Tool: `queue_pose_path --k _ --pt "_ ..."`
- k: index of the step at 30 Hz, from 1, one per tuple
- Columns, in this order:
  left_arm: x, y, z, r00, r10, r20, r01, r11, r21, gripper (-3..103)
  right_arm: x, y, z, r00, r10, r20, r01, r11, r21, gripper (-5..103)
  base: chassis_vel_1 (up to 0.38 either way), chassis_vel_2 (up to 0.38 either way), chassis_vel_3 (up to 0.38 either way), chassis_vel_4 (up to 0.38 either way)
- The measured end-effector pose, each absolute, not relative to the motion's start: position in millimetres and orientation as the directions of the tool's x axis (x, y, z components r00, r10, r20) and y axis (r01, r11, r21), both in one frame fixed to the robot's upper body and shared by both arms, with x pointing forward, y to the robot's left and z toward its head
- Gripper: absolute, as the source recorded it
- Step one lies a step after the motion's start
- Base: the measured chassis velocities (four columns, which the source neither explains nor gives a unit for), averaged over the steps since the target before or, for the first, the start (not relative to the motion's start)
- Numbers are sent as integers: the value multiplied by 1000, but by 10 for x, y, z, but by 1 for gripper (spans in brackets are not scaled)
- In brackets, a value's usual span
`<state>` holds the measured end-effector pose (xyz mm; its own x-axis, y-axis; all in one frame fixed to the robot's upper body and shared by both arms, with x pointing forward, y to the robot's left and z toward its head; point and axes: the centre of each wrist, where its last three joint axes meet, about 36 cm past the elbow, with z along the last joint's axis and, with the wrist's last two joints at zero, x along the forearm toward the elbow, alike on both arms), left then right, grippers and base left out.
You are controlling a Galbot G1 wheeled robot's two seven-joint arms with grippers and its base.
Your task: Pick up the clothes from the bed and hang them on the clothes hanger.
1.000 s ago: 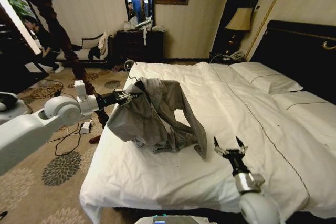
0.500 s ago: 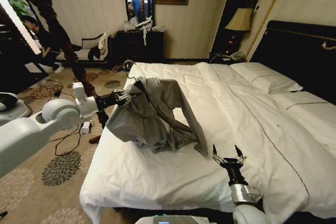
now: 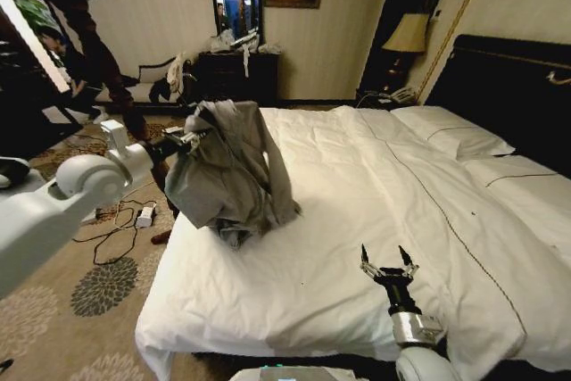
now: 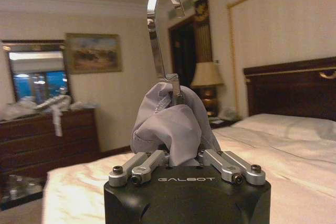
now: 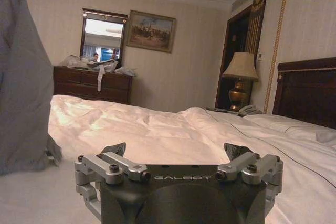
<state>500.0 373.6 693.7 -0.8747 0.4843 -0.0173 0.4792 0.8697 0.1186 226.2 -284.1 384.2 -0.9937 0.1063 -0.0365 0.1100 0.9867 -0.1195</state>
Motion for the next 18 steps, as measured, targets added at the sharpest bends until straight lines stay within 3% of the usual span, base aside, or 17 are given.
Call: queue_pose_path --k 13,18 --pt "5221 3878 7237 -941 334 -54 329 941 81 16 2265 -2841 3846 -994 106 -36 109 987 -119 100 0 0 0 0" --pt "5577 3791 7295 -951 302 -63 301 953 25 16 2265 -2841 3846 -994 106 -36 109 987 -119 100 0 0 0 0"
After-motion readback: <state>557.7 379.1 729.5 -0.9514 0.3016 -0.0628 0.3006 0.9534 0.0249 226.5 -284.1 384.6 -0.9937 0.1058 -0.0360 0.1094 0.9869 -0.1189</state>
